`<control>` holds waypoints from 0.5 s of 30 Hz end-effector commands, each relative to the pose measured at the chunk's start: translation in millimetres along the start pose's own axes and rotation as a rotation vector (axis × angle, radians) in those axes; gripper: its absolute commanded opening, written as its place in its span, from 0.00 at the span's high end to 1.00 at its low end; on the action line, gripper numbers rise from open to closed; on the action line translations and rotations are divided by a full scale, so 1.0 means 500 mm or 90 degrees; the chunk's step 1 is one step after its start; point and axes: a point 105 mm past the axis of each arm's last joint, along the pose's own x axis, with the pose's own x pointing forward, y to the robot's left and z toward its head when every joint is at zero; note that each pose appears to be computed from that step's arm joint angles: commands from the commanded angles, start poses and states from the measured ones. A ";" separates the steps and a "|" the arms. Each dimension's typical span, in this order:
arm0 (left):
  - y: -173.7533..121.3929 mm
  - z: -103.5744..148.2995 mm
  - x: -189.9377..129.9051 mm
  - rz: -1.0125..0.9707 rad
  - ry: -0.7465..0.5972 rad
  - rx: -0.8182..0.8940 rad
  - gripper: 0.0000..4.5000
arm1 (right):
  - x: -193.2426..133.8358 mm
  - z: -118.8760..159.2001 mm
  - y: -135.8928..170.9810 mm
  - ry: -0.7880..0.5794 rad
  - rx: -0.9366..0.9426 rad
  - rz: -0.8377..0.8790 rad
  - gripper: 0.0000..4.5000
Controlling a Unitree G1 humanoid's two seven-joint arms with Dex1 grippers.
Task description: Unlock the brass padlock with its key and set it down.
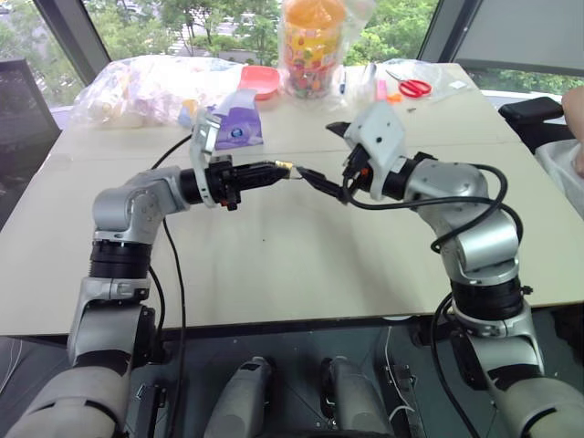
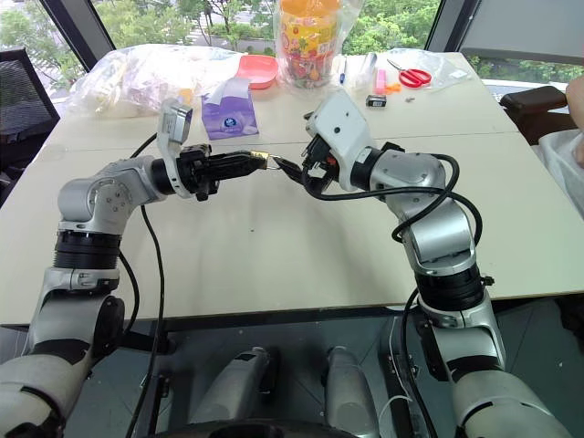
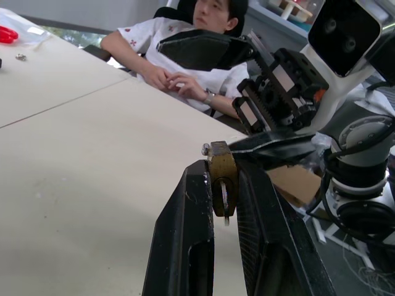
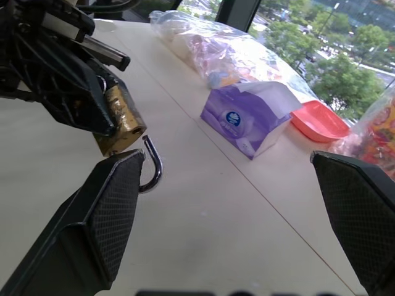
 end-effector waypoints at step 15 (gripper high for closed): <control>-0.029 0.022 -0.008 -0.032 0.005 0.056 0.99 | -0.003 0.016 -0.011 -0.048 0.092 0.017 0.01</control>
